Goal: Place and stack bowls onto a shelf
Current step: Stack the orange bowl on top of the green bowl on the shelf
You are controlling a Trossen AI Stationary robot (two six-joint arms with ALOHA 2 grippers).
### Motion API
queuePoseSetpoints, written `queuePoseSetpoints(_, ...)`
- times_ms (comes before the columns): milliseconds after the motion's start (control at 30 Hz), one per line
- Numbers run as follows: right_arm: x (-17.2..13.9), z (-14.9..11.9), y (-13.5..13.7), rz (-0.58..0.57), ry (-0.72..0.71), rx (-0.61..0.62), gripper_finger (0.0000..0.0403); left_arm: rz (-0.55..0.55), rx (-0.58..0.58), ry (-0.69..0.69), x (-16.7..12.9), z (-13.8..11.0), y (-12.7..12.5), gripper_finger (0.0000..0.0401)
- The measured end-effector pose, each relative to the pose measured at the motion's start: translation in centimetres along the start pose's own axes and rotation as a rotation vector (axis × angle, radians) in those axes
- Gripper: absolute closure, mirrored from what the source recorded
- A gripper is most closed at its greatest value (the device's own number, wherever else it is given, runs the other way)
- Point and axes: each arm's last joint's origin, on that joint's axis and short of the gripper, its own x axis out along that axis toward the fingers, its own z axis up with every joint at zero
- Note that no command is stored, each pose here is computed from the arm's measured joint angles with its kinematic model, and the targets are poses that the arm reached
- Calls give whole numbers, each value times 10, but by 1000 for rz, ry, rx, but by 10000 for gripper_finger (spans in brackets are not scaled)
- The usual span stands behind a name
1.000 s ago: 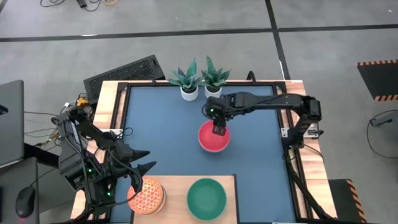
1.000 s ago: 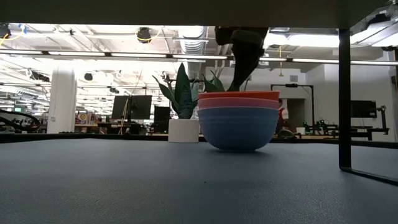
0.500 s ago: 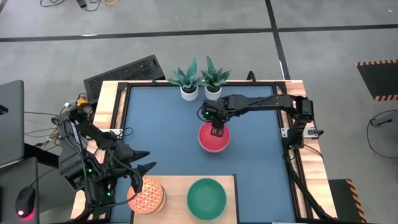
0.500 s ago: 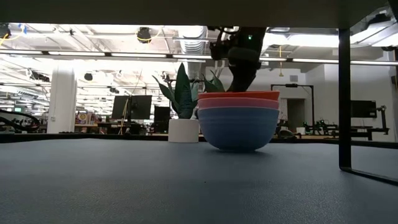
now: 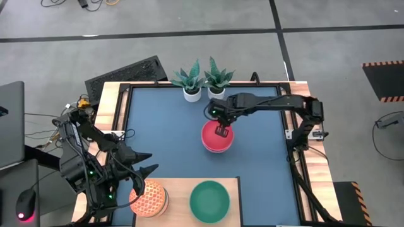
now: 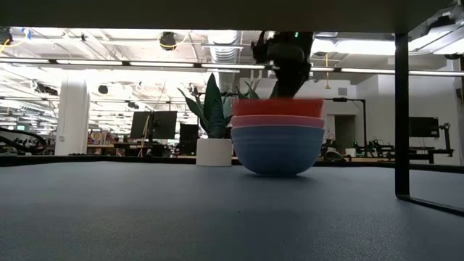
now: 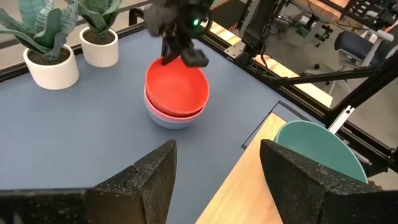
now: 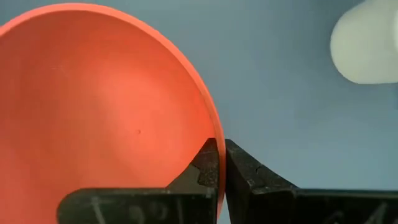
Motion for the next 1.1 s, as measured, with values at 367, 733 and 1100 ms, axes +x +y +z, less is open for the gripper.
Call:
queuePoseSetpoints(367,-95,-6,-17,137,-220,243,375,0,1,-1,0,0,0,186)
queuePoseSetpoints(733,-201,-24,29,463,-629,218,375,1,12,-2,0,0,0,186)
queuePoseSetpoints(1100,-221,-45,115,727,-700,18,375,0,16,1,0,0,0,186)
